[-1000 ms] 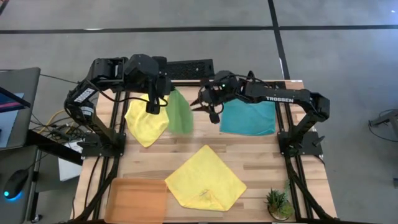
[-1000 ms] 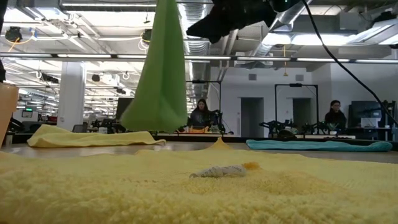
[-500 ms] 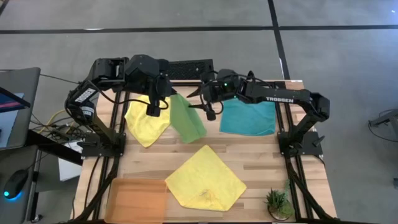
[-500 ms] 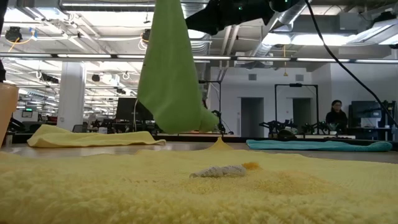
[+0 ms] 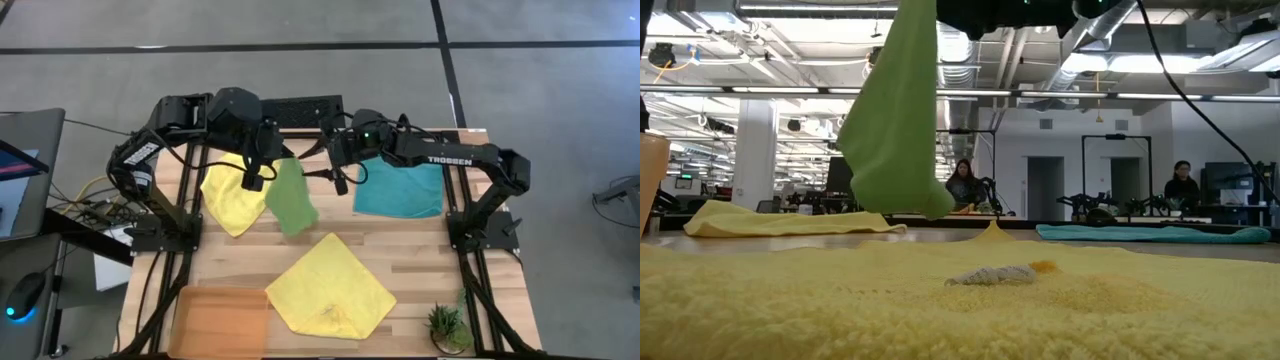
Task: Fold microfiber towels
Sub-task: Fold the green microfiber towel
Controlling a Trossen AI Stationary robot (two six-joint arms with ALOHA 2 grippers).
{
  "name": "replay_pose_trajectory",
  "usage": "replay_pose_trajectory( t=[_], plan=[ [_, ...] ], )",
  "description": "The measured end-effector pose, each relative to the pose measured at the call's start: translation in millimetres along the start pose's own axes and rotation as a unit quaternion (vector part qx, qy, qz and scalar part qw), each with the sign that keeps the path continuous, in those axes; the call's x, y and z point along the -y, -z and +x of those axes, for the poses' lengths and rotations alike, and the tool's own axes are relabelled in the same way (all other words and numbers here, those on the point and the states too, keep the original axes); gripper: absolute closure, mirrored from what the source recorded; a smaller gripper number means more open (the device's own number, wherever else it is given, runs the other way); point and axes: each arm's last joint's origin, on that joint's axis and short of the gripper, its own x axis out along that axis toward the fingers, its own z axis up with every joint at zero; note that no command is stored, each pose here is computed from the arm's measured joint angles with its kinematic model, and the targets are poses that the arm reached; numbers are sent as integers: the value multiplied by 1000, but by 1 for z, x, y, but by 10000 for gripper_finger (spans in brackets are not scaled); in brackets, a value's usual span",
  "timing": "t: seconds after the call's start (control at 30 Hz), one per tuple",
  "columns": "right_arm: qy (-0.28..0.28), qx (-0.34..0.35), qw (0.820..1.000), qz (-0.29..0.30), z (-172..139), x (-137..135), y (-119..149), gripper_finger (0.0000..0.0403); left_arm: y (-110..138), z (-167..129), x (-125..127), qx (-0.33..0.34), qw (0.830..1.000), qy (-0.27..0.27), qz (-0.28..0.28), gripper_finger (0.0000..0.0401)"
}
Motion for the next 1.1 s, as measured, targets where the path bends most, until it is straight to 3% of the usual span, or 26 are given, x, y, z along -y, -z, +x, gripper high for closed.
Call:
replay_pose_trajectory(
  t=[0.23, 0.77, 1.1],
  plan=[
    [-6, 0, 1000, 1, 1, -2, 0, 192, -4, -1, -2, 21, 1000, -14, 13, 401],
    [-61, -90, 991, 75, -2, -14, 19, 230, -1, -4, -6, -20, 996, -76, 34, 401],
    [-73, -109, 988, 76, -3, -17, 23, 245, -3, -6, -8, -20, 993, -98, 60, 401]
  ],
)
